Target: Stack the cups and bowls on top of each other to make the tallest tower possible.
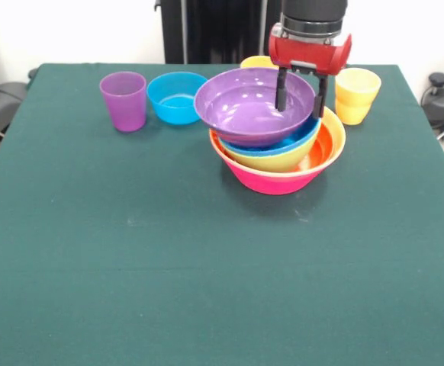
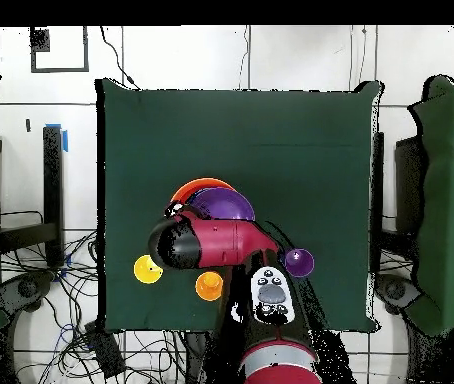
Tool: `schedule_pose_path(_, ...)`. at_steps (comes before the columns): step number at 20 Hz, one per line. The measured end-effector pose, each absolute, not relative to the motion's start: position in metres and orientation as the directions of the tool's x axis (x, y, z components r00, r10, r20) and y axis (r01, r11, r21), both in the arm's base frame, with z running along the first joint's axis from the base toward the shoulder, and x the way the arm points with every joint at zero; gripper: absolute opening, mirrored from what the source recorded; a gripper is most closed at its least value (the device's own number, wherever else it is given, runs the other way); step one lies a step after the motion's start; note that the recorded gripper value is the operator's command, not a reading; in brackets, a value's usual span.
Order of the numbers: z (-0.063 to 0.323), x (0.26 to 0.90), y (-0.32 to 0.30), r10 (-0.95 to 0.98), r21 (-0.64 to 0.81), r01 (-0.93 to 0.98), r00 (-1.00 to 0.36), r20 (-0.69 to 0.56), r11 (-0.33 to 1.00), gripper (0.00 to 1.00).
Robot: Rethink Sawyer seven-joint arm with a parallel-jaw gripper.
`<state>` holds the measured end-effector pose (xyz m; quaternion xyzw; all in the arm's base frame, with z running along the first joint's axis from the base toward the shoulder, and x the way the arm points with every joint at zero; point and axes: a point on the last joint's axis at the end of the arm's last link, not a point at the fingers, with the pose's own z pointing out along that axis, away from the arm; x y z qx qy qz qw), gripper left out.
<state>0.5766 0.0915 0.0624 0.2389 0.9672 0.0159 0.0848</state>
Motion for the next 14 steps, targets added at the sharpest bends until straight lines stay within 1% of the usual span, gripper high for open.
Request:
schedule_pose_path(6, 0.0529, 0.5749, 0.0914, 0.466, 0.077, 0.46, -0.87, -0.163, 0.885, 1.0)
schedule_pose_path(14, 0.052, 0.5747, 0.092, 0.465, 0.077, 0.458, -0.87, -0.166, 0.885, 1.0)
